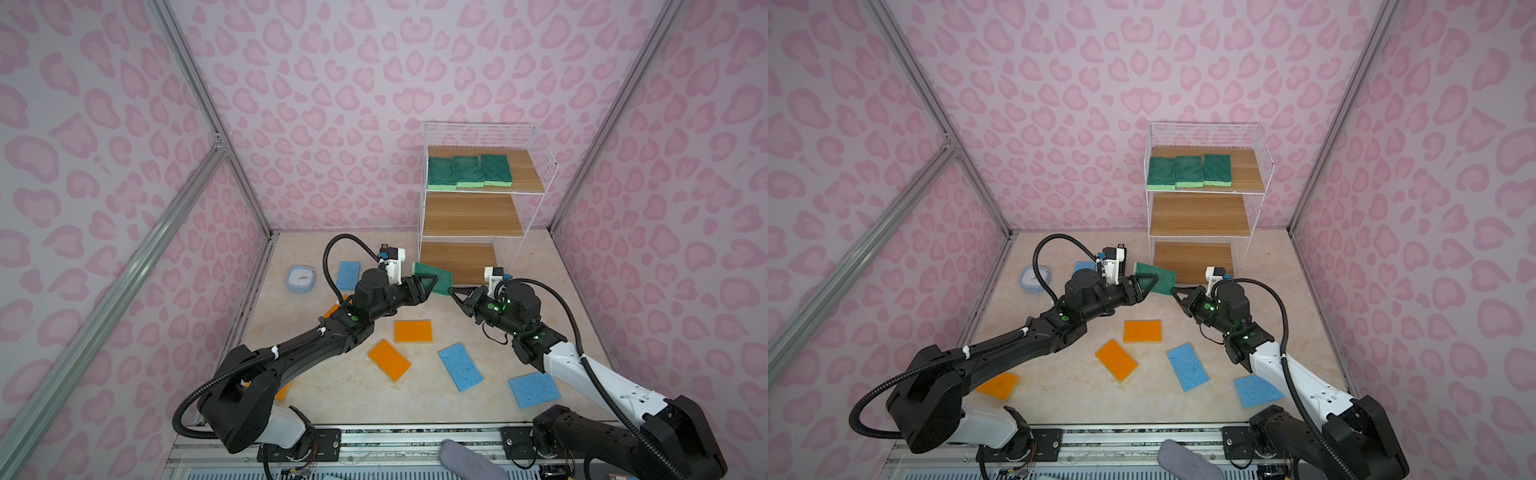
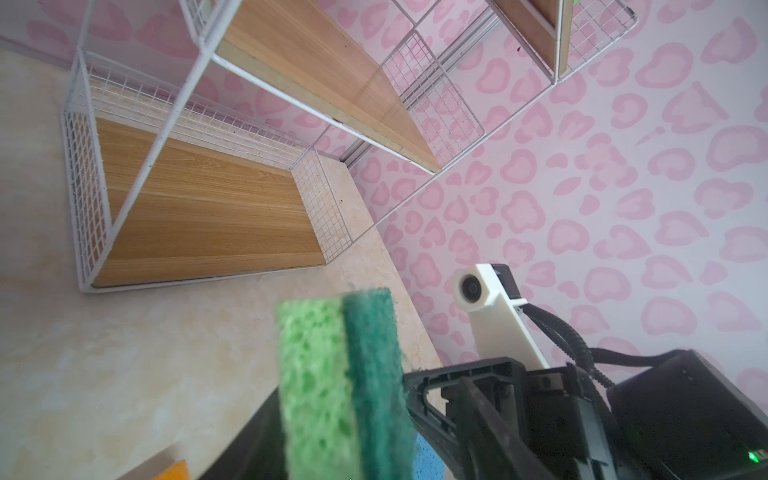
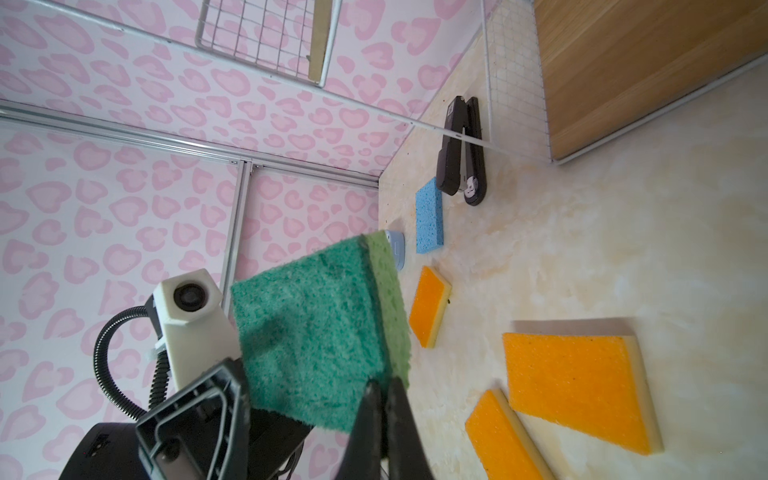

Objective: Place and organize the cleaning sponges onto the shelf

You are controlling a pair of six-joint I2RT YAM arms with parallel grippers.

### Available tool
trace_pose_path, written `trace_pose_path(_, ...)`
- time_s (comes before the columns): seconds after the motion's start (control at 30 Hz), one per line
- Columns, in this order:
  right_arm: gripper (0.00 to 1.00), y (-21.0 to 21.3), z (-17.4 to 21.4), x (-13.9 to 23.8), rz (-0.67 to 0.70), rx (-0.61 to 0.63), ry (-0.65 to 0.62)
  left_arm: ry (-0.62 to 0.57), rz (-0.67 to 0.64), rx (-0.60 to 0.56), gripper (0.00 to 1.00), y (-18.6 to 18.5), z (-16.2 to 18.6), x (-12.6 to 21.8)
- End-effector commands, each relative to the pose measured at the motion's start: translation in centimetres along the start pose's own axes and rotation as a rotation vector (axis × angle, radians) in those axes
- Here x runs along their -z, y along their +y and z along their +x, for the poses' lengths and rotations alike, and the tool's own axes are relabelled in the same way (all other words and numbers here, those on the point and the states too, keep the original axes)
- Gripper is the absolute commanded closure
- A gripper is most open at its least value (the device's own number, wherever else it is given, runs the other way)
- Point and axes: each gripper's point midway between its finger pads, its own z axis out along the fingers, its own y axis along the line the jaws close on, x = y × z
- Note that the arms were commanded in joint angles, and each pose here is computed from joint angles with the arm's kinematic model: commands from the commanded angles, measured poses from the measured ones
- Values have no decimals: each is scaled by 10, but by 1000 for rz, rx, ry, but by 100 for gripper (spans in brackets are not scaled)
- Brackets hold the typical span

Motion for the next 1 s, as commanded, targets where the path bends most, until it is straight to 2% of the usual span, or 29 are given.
trace_pose_path(0.0,100,9,-1,-2,-24,15,-9,-32,46,5,45,-7,-12,0)
trace_pose_path(0.1,100,10,-1,-2,-21,26,-7,-26,52,6,57,-7,-13,0)
trace_pose_path(0.2,76,13,1,-2,-29,43,2,-8,52,20,72,-4,-13,-1)
trace_pose_path(0.3,57,16,1,0,-19,88,12,29,66,44,85,-1,-12,1)
trace_pose_path(0.5,36,25,-2,18,-25,193,6,175,144,42,87,-3,-5,8)
trace_pose_path(0.57,33,29,-8,25,-48,222,16,227,164,20,87,-4,-1,12)
trace_pose_path(0.77,32,47,-9,19,-113,318,165,395,267,-16,84,-21,16,24)
trace_pose_path(0.83,37,52,-6,15,-124,349,208,415,305,-27,84,-29,16,29)
trace_pose_path(0.97,56,54,-6,6,-137,366,244,430,346,-35,84,-37,14,34)
